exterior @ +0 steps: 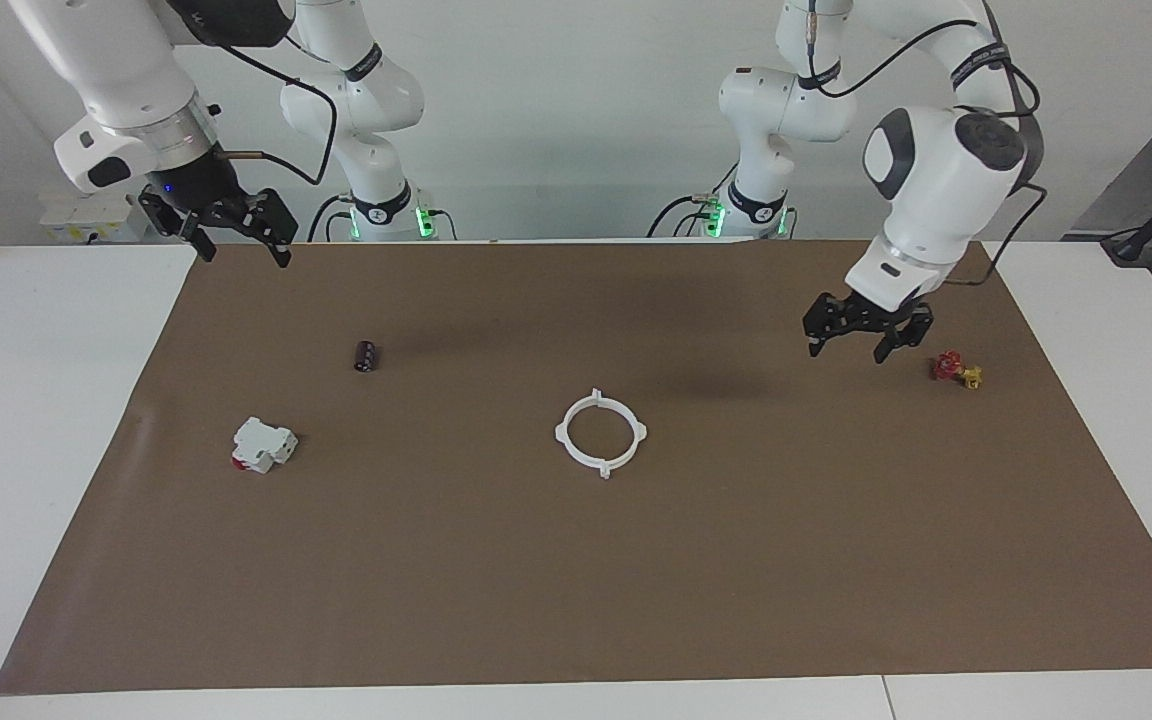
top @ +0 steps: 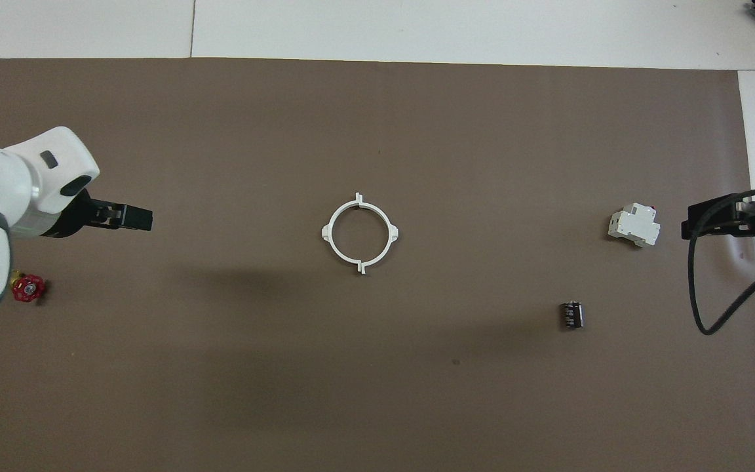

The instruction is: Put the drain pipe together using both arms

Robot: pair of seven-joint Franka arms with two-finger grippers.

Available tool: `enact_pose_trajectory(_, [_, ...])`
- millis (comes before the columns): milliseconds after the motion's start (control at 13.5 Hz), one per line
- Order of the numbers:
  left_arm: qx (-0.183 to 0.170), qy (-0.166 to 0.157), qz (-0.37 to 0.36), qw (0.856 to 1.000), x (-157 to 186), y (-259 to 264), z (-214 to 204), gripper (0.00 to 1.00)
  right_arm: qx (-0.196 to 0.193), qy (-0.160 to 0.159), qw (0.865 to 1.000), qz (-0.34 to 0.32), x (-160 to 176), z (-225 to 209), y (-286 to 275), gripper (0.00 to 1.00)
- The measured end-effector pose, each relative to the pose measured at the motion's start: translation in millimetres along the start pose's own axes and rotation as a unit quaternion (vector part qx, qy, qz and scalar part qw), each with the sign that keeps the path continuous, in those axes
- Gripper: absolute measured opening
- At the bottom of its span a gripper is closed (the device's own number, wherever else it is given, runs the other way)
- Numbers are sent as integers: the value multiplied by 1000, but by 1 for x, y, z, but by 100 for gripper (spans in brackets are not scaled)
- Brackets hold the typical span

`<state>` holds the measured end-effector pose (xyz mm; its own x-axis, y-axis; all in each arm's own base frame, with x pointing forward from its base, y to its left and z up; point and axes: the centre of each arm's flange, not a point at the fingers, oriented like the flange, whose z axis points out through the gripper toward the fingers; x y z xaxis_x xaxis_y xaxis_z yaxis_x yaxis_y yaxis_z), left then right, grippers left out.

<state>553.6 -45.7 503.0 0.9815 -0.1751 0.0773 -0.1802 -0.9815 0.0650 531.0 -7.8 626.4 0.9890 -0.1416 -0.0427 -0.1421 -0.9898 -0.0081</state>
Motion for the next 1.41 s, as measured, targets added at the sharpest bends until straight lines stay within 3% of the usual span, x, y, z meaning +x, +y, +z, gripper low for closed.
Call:
enact_pose_trajectory(593, [16,12,-15,1000,2,-57,-141,100,0,0,1000,0,0,0,0,100])
enact_pose_trajectory(1037, [21,1,-15,1000,12,-57,-137,100,0,0,1000,0,0,0,0,100])
enact_pose_trajectory(1407, [12,-33,-11,999,5,-51,-134,100,0,0,1000,0,0,0,0,100])
